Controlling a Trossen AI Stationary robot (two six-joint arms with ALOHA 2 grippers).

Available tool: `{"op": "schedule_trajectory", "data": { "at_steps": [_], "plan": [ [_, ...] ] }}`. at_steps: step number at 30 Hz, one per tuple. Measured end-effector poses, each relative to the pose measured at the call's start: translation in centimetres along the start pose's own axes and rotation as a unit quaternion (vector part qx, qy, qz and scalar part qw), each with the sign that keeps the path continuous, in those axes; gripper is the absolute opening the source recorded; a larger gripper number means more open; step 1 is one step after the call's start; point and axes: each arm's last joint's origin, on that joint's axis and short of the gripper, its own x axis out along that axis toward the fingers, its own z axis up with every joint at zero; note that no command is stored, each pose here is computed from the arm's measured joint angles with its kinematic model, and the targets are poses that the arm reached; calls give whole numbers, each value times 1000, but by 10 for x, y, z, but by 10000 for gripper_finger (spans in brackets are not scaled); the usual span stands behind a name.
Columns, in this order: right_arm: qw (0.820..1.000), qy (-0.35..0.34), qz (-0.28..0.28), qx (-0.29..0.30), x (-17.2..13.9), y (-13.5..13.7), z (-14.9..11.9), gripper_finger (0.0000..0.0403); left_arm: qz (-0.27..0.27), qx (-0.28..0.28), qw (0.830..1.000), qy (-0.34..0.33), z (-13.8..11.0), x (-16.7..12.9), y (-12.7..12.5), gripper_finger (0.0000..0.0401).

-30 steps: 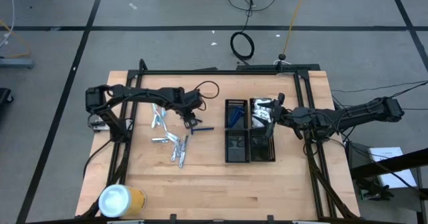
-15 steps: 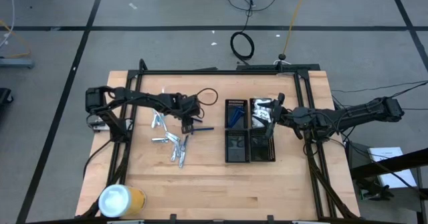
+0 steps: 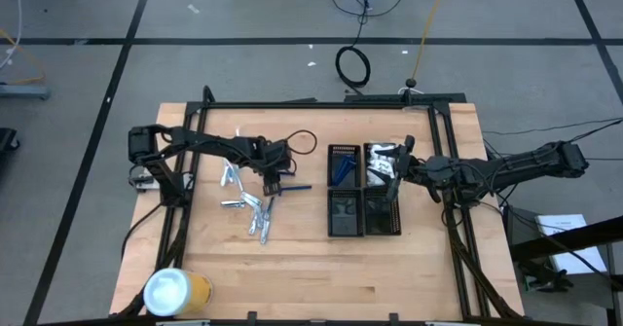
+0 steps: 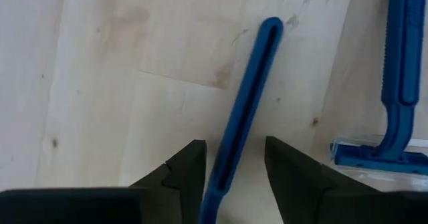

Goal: Pick & Place Travel size toiletries
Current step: Put the razor into the top left black basket

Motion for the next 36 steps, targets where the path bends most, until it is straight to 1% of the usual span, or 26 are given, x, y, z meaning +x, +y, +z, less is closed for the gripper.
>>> {"op": "schedule_trajectory", "data": {
  "at_steps": [4, 11, 13, 16, 21, 24, 27, 31, 32, 33, 36],
  "plan": [
    [1000, 0, 0, 0, 0, 0, 0, 238, -4, -1, 1000, 3, -1, 1, -1, 115],
    [1000, 0, 0, 0, 0, 0, 0, 238, -7, -9, 1000, 4, -1, 1, -1, 19],
    [1000, 0, 0, 0, 0, 0, 0, 238, -5, -21, 1000, 3, -1, 1, -1, 12],
    [1000, 0, 0, 0, 0, 0, 0, 238, 0, -47, 999, -3, 1, -2, 0, 21],
    [1000, 0, 0, 1, 0, 0, 0, 238, 6, -88, 995, -53, 8, -22, 2, 8],
    [1000, -1, 0, 2, 0, 0, 0, 238, -4, -119, 979, -164, 29, -49, 3, 13],
    [1000, -2, 0, 2, 0, 0, 0, 238, -39, -115, 958, -260, 46, -64, -2, 9],
    [1000, -2, -1, 2, 0, 0, 0, 238, -98, -114, 912, -382, 69, -79, -8, 9],
    [1000, -3, -1, 2, 0, 0, 0, 238, -108, -116, 904, -396, 74, -81, -9, 9],
    [1000, -4, -1, 3, 0, 0, 1, 238, -113, -120, 903, -396, 78, -81, -9, 8],
    [1000, -5, -2, 4, 0, 0, 1, 238, -122, -123, 909, -379, 95, -80, -14, 7]
  ]
}}
